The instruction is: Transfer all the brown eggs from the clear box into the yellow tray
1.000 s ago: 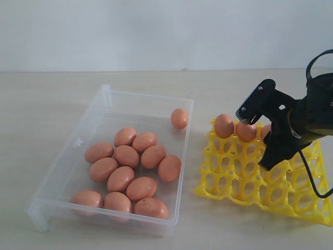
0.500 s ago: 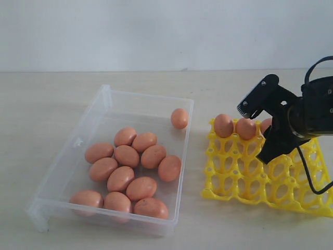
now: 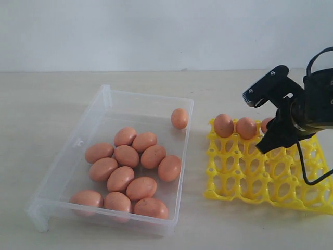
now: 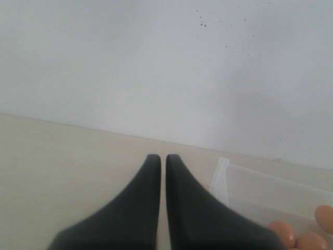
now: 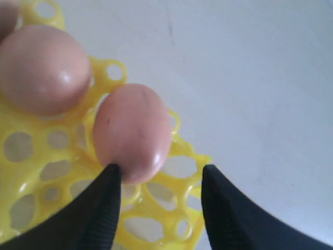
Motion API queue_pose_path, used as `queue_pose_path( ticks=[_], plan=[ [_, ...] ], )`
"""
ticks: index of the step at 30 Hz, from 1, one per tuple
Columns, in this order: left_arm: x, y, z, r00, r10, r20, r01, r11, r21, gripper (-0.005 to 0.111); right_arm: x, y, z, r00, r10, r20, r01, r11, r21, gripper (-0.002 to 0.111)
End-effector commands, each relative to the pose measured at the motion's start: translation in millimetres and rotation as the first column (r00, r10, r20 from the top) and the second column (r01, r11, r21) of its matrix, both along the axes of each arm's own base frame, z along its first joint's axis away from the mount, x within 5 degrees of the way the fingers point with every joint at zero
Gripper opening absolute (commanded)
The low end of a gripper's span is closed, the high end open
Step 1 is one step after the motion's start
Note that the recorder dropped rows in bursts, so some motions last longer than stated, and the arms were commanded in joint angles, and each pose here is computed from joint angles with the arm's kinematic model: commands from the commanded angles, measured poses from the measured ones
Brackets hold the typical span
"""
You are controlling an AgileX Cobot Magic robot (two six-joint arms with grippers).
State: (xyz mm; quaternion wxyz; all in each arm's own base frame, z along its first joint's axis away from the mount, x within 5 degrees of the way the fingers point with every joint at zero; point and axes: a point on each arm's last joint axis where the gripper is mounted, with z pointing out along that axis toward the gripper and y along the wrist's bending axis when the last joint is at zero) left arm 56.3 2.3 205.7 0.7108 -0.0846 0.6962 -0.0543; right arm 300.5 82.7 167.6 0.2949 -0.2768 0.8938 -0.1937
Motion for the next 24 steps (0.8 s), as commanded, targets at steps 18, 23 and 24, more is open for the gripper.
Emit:
queue_pose_path(
  ticks=[18,23,24],
  plan=[
    [0.1,-0.2,1.3,1.000,-0.004,0.002,0.004,1.000,-0.002,0.004,-0.9,3.7,4.9,1.000,-0.031,0.002,0.031,0.997,0.077,0.043],
    [0.1,-0.2,1.3,1.000,-0.004,0.002,0.004,1.000,-0.002,0.004,-2.0,4.4,3.9,0.999,-0.030,-0.015,0.031,0.996,0.086,0.043],
    [0.1,-0.2,1.3,1.000,-0.004,0.002,0.004,1.000,-0.002,0.004,-2.1,6.4,3.5,1.000,-0.023,-0.017,0.025,0.994,0.109,0.043]
  ],
)
